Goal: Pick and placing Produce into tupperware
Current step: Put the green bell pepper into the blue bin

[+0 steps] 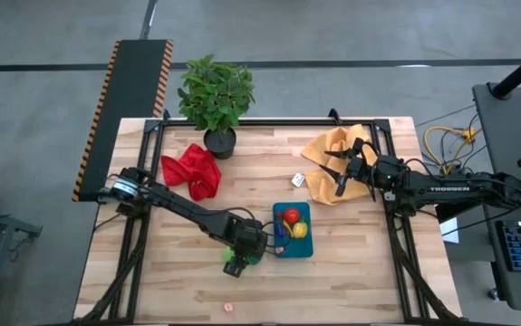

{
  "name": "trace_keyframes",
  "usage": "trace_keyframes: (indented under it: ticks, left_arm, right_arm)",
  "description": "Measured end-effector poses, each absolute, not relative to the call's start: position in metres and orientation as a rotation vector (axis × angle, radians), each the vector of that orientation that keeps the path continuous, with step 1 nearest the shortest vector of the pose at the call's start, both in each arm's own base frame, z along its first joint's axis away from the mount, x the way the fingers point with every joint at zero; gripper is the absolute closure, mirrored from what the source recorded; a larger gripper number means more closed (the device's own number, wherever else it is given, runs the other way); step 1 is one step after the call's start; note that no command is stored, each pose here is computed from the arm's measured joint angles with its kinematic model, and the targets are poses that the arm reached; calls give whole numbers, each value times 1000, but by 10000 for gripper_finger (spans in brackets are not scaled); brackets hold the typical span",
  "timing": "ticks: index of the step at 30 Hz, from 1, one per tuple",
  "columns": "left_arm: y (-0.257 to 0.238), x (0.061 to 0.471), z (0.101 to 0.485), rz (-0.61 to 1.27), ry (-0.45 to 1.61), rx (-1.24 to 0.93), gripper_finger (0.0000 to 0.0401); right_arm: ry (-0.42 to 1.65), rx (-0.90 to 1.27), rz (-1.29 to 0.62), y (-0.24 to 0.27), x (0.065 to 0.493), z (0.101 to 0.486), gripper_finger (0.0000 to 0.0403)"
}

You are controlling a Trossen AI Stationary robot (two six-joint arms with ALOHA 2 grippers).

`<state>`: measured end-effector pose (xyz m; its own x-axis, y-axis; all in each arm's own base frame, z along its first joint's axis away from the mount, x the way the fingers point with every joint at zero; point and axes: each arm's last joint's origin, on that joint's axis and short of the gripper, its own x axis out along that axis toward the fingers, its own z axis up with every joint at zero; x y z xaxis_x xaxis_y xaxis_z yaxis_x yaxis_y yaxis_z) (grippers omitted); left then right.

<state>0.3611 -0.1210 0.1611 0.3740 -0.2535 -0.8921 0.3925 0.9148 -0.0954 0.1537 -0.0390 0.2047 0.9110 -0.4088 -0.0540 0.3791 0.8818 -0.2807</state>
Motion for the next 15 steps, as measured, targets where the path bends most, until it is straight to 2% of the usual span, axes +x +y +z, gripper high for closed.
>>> trace_keyframes:
  ticks: [15]
  left_arm:
    - [-122, 363, 163, -461, 1072, 209, 169]
  right_arm:
    - [113, -269, -411, -39, 154, 205, 197]
